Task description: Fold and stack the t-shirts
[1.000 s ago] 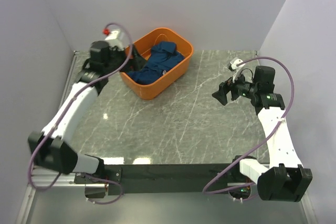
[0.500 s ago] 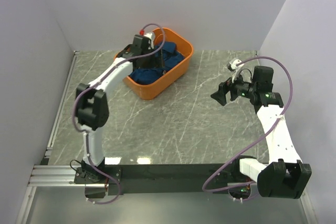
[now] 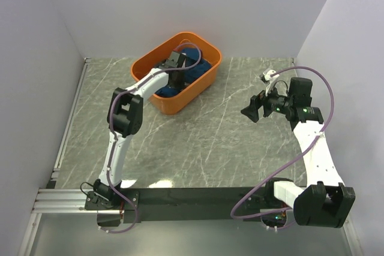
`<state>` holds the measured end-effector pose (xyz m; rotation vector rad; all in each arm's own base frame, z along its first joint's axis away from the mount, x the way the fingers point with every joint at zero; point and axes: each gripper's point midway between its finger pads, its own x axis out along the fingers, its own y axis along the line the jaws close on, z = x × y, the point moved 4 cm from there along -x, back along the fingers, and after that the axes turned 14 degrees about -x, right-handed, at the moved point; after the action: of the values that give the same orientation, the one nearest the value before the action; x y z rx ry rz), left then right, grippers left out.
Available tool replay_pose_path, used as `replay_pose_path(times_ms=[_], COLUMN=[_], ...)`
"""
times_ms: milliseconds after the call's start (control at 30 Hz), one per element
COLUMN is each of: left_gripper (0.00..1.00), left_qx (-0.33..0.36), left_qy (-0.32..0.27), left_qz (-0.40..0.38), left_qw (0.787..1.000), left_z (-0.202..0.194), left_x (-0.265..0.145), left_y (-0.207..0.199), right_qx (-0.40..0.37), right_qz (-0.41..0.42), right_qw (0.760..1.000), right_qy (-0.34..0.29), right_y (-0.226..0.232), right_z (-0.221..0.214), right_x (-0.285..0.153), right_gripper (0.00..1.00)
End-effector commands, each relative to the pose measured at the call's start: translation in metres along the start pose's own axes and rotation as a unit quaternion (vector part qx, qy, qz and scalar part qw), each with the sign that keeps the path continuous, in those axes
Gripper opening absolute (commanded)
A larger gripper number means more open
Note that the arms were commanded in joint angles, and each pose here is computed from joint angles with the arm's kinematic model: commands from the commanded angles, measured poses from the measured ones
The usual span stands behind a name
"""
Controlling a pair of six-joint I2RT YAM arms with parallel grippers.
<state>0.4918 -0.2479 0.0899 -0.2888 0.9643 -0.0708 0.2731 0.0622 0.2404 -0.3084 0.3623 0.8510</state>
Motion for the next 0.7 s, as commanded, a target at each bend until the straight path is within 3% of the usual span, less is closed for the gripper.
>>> replay_pose_path(times_ms=[0, 33, 167, 200, 333, 533, 667], left_gripper=[0.08, 0.0, 0.0, 0.0, 0.0, 0.0, 0.0], left_qx=[0.003, 0.001, -0.017, -0.023, -0.026, 0.008, 0.053], left_qy=[-0.08, -0.099, -0.196, -0.234, -0.285, -0.285, -0.281], left_qz=[-0.03, -0.038, -0.098, -0.128, -0.224, -0.362, -0.463], left_qw=[0.996, 0.994, 0.976, 0.964, 0.932, 0.887, 0.839], left_z=[0.038, 0.047, 0.097, 0.113, 0.13, 0.116, 0.099], left_x=[-0.049, -0.061, -0.145, -0.184, -0.267, -0.352, -0.412], left_y=[-0.019, -0.023, -0.045, -0.053, -0.075, -0.114, -0.147], right_qx=[-0.014, -0.014, -0.015, -0.017, -0.019, -0.023, -0.025], right_qz=[-0.006, -0.007, -0.005, -0.006, -0.007, -0.013, -0.051], right_qw=[1.0, 1.0, 1.0, 1.0, 1.0, 0.999, 0.998], right_qy=[-0.013, -0.012, -0.013, -0.014, -0.018, -0.02, -0.011], right_y=[0.0, 0.0, 0.003, 0.002, 0.001, -0.003, -0.017], right_z=[0.008, 0.007, 0.01, 0.012, 0.016, 0.022, 0.027], right_x=[-0.006, -0.006, -0.008, -0.009, -0.011, -0.012, -0.016], right_gripper=[0.99, 0.99, 0.99, 0.99, 0.98, 0.98, 0.95])
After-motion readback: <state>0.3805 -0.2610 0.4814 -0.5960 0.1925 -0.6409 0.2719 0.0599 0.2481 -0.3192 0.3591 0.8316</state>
